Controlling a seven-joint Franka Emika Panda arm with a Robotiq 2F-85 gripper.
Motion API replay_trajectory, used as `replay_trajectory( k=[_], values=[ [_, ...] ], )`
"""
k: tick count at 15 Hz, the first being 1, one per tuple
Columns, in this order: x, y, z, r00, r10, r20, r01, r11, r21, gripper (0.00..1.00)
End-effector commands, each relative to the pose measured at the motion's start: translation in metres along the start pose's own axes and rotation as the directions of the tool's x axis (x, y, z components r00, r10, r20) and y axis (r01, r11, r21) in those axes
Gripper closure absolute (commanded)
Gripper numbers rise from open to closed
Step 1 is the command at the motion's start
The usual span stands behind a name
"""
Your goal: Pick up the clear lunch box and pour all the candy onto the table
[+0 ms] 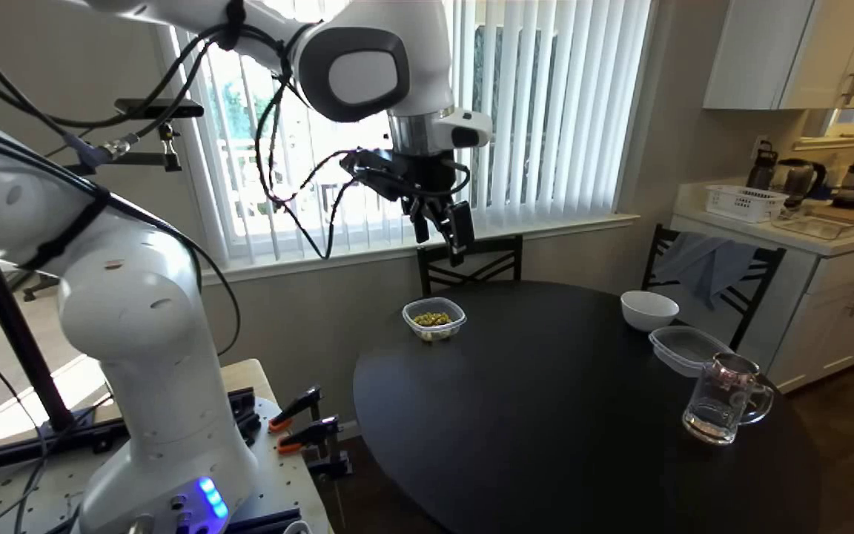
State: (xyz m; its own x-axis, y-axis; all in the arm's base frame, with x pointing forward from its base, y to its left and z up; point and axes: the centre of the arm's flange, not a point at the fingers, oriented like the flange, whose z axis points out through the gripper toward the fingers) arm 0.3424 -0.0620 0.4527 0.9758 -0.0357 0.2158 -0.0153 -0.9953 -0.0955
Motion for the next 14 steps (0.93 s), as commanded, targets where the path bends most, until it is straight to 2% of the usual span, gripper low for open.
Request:
replay_trajectory(
  k=[1,6,9,14],
  values=[
    [0.009,-0.018,0.014,1.000,-0.019,-0.007,0.019,1.000,0.015,0.00],
    [0.037,-0.095,0.048,0.988,-0.153,0.008,0.152,0.986,0.071,0.00],
    [0.068,-0.135,0.076,0.978,-0.206,0.028,0.203,0.976,0.076,0.00],
    [0.139,-0.159,0.128,0.977,-0.096,0.190,0.085,0.994,0.063,0.00]
  ],
)
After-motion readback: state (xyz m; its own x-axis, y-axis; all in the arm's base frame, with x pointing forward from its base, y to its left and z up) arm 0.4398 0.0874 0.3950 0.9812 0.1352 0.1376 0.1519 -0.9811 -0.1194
